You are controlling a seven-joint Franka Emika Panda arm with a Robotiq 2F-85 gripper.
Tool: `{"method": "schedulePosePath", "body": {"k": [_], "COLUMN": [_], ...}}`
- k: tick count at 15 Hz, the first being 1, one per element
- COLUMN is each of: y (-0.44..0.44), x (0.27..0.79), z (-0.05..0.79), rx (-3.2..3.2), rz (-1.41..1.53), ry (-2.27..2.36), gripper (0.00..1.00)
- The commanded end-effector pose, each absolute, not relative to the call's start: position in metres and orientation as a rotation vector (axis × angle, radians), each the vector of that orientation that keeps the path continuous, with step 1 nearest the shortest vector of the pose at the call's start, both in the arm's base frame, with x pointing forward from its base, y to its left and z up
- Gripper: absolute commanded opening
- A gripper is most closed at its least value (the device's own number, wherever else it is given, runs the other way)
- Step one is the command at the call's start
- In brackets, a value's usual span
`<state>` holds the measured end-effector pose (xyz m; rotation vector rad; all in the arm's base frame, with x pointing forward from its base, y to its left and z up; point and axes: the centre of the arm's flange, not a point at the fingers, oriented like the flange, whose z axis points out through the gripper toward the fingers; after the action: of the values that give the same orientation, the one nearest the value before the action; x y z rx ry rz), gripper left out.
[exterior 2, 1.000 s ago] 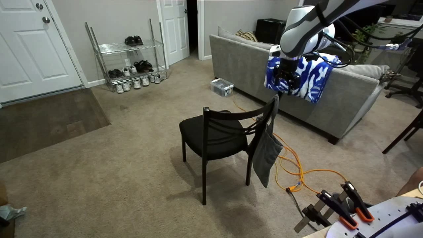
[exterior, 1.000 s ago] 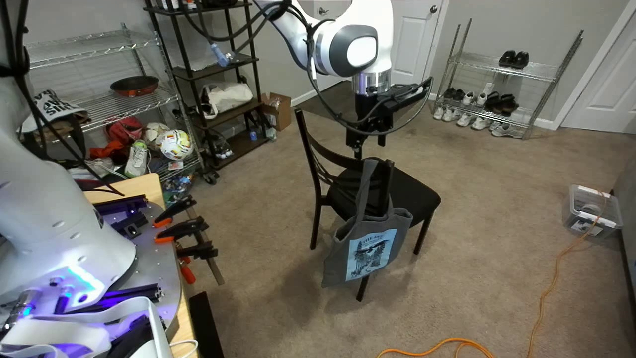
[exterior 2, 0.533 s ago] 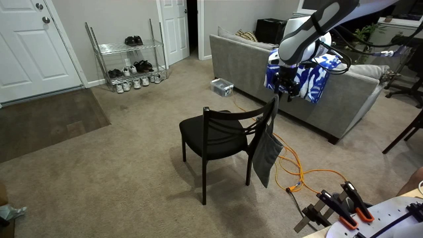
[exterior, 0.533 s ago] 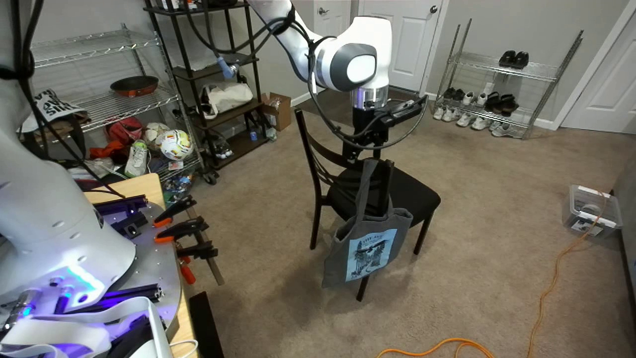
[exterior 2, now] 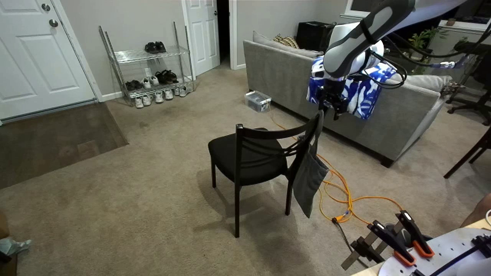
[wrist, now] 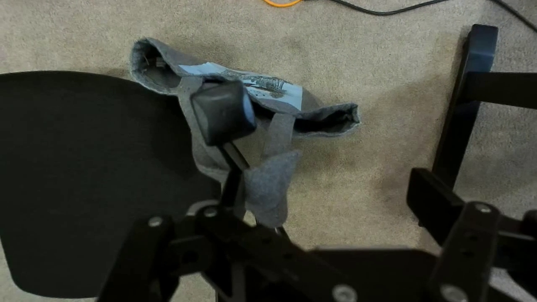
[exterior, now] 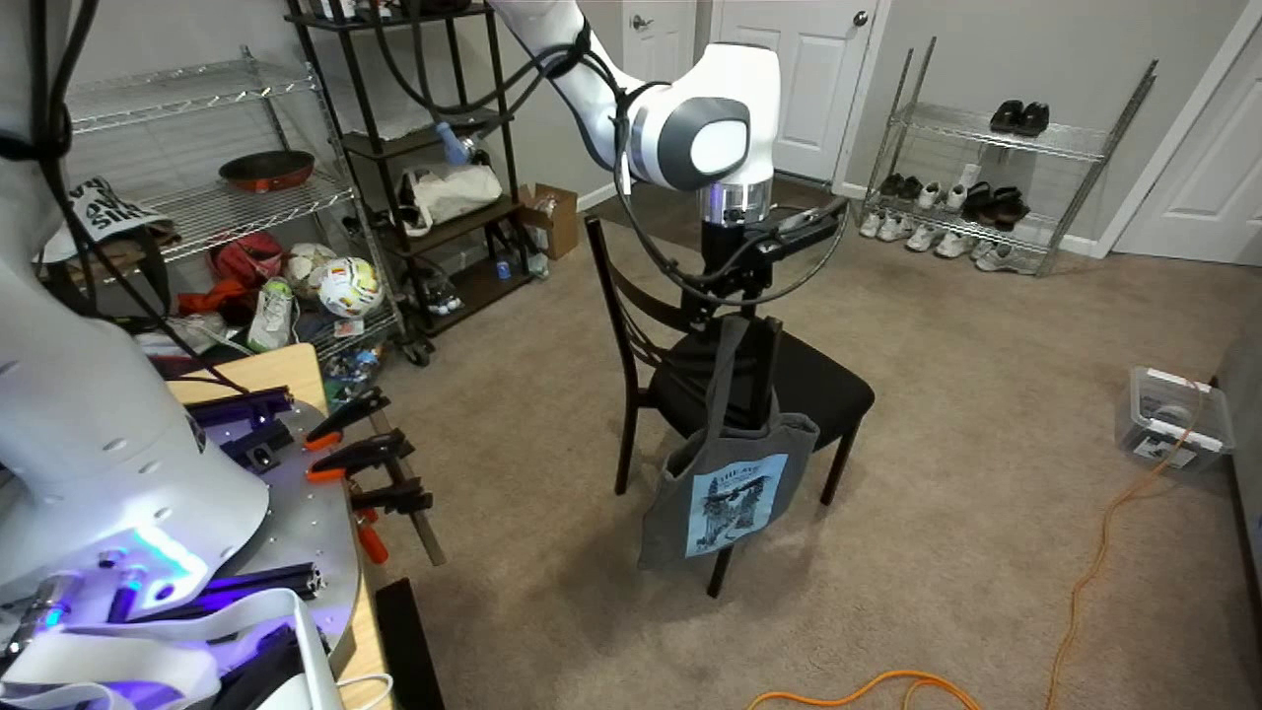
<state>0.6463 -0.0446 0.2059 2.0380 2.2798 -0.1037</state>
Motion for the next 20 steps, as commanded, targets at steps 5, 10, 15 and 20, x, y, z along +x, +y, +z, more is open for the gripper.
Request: {"method": "schedulePosePath", "body": {"k": [5,10,15,20], "y": [-0.048,-0.044,-0.043,-0.041], "x": [0.652,0.655,0.658,0.661], "z": [0.197,0.189,0.191,0.197], "rx": [2.029,2.024,2.016,1.999], "rz": [-0.012,-0.021,-0.005,0.015], "ry": [2.264,2.279,2.278,2.272], "gripper": [1.0,0.75,0.45,0.14]}}
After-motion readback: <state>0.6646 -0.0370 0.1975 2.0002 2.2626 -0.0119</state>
